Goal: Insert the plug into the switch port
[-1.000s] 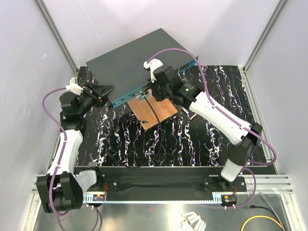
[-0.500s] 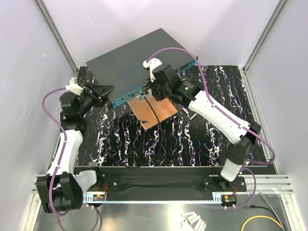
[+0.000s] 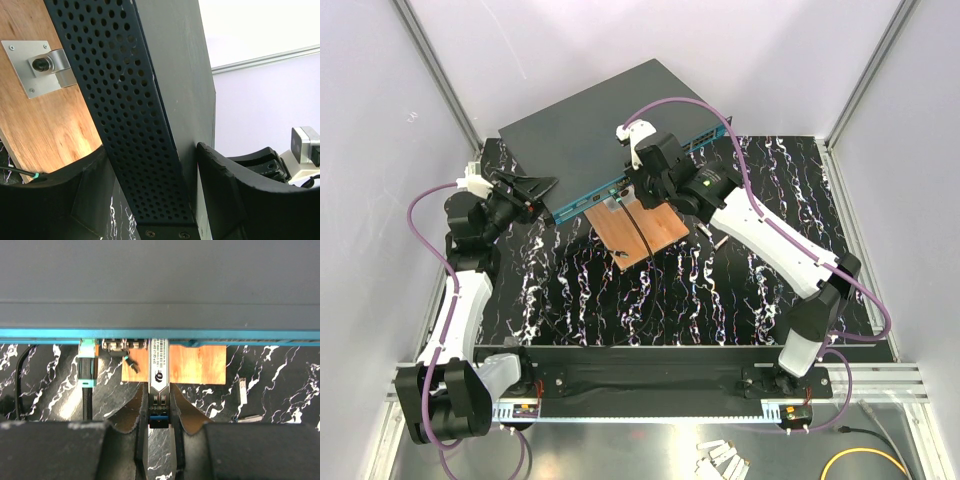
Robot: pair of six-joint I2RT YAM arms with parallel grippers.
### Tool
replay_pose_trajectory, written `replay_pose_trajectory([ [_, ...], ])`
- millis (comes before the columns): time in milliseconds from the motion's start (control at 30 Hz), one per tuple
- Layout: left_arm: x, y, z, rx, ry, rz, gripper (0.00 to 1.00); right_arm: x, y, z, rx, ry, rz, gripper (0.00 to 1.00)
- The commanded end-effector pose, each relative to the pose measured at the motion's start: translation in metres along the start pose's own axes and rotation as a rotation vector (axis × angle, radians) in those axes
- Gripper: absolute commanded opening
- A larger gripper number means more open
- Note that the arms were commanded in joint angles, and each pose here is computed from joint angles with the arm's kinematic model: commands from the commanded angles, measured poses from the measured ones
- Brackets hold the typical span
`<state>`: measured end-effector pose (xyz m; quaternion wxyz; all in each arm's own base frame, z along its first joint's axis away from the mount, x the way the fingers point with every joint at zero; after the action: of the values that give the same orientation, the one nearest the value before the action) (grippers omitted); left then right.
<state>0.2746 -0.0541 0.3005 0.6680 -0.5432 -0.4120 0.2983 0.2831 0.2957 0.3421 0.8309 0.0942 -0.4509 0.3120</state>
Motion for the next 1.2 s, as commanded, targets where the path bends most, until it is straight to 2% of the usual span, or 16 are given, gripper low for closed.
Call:
replay_pose_trajectory([
  [0, -0.004, -0.016, 0.002, -0.08, 0.008, -0.079, 0.65, 0.031, 0.004, 0.011, -0.014, -0.142, -0.02, 0.0],
  [633, -0.005, -0.015, 0.0, -0.066, 0.015, -0.074, 0.64, 0.029, 0.005, -0.001, -0.076, -0.116, 0.03, 0.0],
  [900, -0.006, -0.014, -0.001, -0.064, 0.017, -0.072, 0.65, 0.043, 0.01, 0.001, -0.021, -0.16, 0.012, 0.0],
  [1133, -0.006, -0.014, -0.002, -0.058, 0.019, -0.072, 0.65, 0.048, 0.013, -0.004, -0.004, -0.163, 0.031, 0.12],
  [1167, -0.006, -0.014, -0.001, -0.057, 0.018, -0.072, 0.65, 0.047, 0.012, -0.004, -0.005, -0.157, 0.062, 0.16],
])
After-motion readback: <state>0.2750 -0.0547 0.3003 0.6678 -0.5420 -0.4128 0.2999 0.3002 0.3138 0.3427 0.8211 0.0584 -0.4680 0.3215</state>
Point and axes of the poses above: each gripper's point midway between its finger pads, its own z axis back along the fingers, its own y axis along the line the jaws close on, x = y × z, the point moved 8 cm from there along z, back along the fingers, and after that the axes turned 6 degrees about z, right-handed, at the moved point
